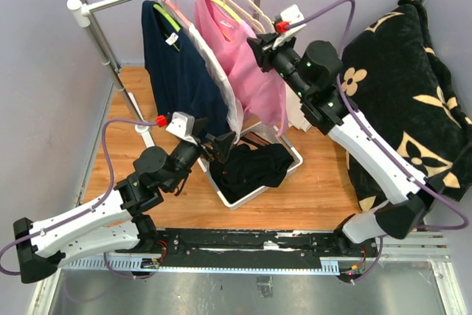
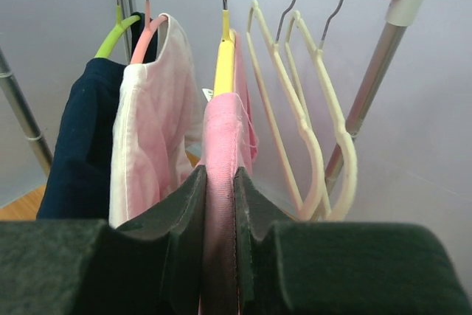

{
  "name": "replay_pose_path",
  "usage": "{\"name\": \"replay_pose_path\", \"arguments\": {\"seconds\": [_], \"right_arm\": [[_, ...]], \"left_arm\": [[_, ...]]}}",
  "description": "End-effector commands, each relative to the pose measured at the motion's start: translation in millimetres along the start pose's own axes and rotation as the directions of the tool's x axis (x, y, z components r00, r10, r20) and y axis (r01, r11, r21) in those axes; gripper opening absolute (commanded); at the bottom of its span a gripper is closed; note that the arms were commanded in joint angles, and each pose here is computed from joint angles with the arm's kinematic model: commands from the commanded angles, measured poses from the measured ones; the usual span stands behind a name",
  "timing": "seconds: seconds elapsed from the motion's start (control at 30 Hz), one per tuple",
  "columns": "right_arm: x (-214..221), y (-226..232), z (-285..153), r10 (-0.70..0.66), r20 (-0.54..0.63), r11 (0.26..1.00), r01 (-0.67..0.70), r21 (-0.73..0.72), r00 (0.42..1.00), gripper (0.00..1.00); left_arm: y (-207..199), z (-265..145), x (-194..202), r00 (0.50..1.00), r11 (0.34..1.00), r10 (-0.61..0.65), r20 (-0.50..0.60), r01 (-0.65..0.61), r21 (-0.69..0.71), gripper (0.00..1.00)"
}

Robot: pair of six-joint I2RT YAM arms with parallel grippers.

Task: Remove the t-shirt from the hanger
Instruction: Pick up the hanger from the clothesline.

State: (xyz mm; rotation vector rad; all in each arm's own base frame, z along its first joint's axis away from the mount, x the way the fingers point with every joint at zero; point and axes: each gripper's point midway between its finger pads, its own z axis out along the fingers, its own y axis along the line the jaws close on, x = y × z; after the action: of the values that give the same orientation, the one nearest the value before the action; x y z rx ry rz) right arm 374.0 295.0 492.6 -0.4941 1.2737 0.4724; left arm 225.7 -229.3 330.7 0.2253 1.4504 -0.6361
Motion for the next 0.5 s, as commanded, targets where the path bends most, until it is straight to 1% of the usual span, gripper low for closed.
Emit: {"name": "replay_pose_path", "arguments": {"seconds": [0.0,0.17,0.33,0.47], "right_arm": [[-80,-2,-38,-0.013,0.224,1.000,0.011,0.010,0.974,0.01],[-83,-6,-71,-0.023,0.235,1.000,0.020,0.016,0.972,0.01],[-99,-3,-108,-0.022,0.299,1.000,0.027,-0.012,0.954,0.01],[-111,4,-139,-0.020,0.350,0.997,0.043,-0.059,0.937,0.01]], "left_arm": [[-8,11,-34,0.996,1.000,0.013,0.085,-0.013,-0.001,0.99],[-13,22,-64,0.988,0.999,0.030,0.152,-0.028,-0.017,0.98],[-20,37,-100,0.972,0.998,0.059,0.228,-0.050,-0.045,0.97],[-22,54,-121,0.963,0.994,0.099,0.249,-0.084,-0.071,0.94]]}}
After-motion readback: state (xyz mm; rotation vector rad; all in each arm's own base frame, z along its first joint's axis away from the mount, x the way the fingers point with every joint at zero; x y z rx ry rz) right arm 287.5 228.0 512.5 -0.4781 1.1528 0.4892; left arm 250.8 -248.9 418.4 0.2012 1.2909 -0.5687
